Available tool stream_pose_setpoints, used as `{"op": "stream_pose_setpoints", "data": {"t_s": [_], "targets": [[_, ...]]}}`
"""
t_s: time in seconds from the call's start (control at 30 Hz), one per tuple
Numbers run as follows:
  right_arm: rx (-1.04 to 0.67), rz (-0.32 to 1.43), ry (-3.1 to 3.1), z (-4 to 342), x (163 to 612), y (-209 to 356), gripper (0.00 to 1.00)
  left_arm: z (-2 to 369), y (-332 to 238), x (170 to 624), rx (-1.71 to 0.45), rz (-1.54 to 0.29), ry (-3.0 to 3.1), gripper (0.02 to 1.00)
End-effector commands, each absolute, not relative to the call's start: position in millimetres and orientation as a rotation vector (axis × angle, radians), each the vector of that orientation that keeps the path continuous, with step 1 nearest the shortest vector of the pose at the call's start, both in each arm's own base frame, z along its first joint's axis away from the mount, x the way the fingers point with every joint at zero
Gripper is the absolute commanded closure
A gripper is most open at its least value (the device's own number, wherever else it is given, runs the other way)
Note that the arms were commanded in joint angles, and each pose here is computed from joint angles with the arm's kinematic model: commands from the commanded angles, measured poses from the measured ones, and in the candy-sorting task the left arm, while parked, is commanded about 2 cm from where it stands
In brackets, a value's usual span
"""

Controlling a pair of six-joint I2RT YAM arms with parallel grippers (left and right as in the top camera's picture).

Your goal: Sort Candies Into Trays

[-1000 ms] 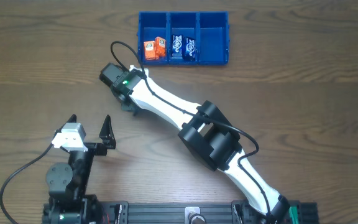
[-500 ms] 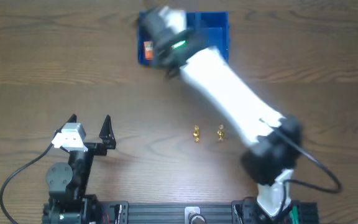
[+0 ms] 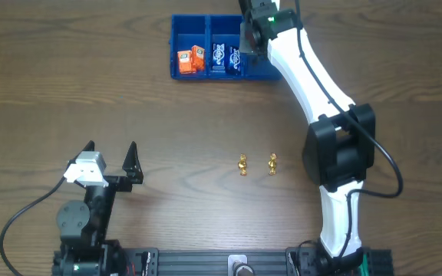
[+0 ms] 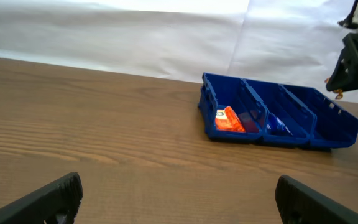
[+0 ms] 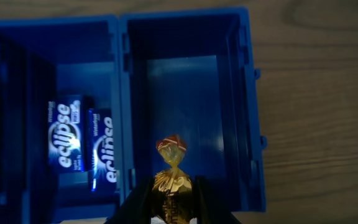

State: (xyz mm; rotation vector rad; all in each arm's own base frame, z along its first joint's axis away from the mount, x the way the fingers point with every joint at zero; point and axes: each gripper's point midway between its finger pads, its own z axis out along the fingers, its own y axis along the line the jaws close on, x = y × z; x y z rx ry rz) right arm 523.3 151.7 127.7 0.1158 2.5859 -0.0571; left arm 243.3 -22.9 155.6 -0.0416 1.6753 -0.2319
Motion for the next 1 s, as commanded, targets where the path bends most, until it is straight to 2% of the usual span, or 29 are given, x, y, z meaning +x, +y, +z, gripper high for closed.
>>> {"op": "stream_pose_setpoints", "data": {"t_s": [0.03,0.07,0.1,0.13,0.17,0.2,0.33,0.43,0.57,0.63,0.73,0.83,1.0], "targets": [[0.121,-0.090,2.607,111,528,142,0.809,139,-23,243,-0.036,-0.229,1.722,0.020],[0.121,-0.088,2.604,111,529,142,0.783,139,-23,243,-0.036,-0.229,1.722,0.020],[0.110,-0.089,2.599,111,530,142,0.669,139,-23,243,-0.036,-0.229,1.722,0.020],[0.112,-0.098,2.591,112,531,141,0.492,139,-23,243,-0.036,-0.229,1.722,0.020],[0.113,-0.114,2.582,113,533,139,0.367,139,-23,243,-0.036,-0.229,1.722,0.020],[0.109,-0.113,2.579,114,533,139,0.329,139,-23,243,-0.036,-0.229,1.722,0.020],[0.057,-0.092,2.589,131,508,159,0.286,139,-23,243,-0.036,-0.229,1.722,0.020],[-0.045,0.082,2.636,128,442,194,0.279,139,-23,243,-0.036,-0.229,1.722,0.020],[-0.097,0.122,2.769,90,349,216,0.275,139,-23,243,-0.036,-0.229,1.722,0.023],[-0.128,0.136,2.896,55,305,221,0.275,139,-23,243,-0.036,-0.229,1.722,0.020],[-0.139,0.072,2.992,26,273,207,0.275,139,-23,243,-0.036,-0.229,1.722,0.023],[-0.079,0.028,3.040,8,254,195,0.277,139,-23,243,-0.036,-0.229,1.722,0.020],[-0.073,0.027,3.069,3,242,198,0.316,139,-23,243,-0.036,-0.229,1.722,0.020]]}}
